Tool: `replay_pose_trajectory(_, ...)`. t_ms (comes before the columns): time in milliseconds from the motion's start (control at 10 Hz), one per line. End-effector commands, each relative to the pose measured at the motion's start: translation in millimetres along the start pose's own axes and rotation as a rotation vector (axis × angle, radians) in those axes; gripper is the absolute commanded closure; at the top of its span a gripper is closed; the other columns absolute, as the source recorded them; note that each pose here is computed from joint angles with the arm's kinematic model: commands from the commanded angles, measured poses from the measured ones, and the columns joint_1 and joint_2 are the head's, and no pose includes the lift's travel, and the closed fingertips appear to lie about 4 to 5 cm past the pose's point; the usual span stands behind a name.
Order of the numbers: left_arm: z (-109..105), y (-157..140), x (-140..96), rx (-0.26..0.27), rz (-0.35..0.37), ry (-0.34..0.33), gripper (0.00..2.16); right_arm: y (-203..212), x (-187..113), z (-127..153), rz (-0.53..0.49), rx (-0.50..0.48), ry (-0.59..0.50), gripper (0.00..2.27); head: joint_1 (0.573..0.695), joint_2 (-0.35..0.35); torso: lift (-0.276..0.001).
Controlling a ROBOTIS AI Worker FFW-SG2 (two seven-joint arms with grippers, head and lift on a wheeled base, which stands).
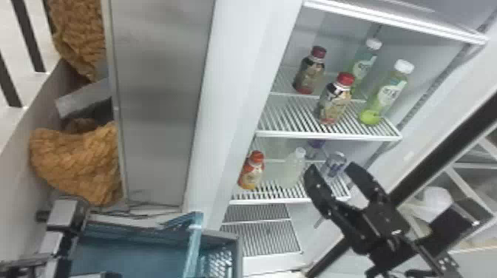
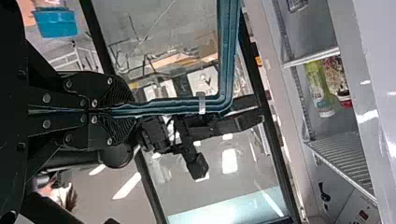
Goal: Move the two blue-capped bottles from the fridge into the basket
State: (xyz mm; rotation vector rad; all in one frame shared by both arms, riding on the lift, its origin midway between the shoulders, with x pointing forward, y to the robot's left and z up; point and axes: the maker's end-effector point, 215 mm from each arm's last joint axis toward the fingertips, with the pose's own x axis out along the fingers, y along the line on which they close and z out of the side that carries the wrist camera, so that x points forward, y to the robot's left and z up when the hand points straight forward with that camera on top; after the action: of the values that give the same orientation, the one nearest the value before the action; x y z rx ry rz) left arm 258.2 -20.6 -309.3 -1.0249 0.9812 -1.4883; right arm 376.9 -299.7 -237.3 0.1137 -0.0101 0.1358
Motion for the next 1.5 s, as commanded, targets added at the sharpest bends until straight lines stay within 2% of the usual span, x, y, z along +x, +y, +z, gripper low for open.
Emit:
replay_pose_trajectory(0, -0.4, 0.2, 0.2, 0.000, 0.002, 0.004, 1.21, -8.0, 8.4, 15.1, -0.035, -0.048, -0.039, 0.10, 0.695, -0.350, -0.076)
replay_pose_trajectory(300, -1.0, 0.7, 0.4, 0.000, 0.004, 0.006, 1.21, -17.6, 26.6, 24.7, -0.092, -0.069, -0.081, 0.10, 0.695, -0.350, -0.076)
replay_pose_trajectory(600, -1.0, 0.6, 0.5, 0.000, 0.003, 0.006, 1.21, -30.3, 47.0, 22.6, -0.129, -0.071, -0.098, 0.10, 0.695, -0.350, -0.076)
replay_pose_trajectory(1400, -1.6, 0.5, 2.7, 0.001, 0.005, 0.012, 1.21, -30.2, 123.4, 32.2, -0.141, -0.013, -0.166, 0.10, 0.695, -0.350, -0.076)
